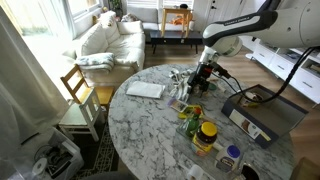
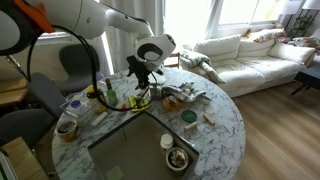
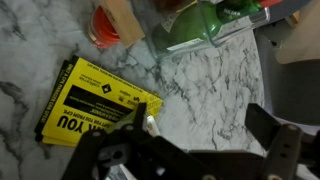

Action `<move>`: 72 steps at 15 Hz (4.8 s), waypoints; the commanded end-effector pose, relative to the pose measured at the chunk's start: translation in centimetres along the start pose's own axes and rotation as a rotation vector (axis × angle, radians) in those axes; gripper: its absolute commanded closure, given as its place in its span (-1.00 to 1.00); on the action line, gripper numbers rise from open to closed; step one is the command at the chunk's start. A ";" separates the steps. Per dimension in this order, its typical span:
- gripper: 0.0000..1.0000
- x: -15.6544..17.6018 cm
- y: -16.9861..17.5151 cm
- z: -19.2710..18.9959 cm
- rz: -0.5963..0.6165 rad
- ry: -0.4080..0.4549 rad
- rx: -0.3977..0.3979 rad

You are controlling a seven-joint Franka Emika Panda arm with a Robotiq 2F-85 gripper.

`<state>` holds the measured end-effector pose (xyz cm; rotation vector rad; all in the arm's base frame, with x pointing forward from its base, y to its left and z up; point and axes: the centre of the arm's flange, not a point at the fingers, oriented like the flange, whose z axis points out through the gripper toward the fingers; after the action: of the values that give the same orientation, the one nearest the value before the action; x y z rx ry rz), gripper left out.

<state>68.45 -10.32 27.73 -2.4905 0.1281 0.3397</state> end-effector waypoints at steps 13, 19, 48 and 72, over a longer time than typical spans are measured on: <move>-1.00 0.6 3.3 4.5 -0.006 0.239 -0.072; -0.99 0.9 4.8 6.6 -0.008 0.226 -0.052; 1.00 2.0 7.2 8.8 0.028 0.259 -0.057; -0.51 1.6 5.1 9.5 0.074 0.130 0.116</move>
<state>66.79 -9.46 18.34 -2.3603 0.2622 0.1697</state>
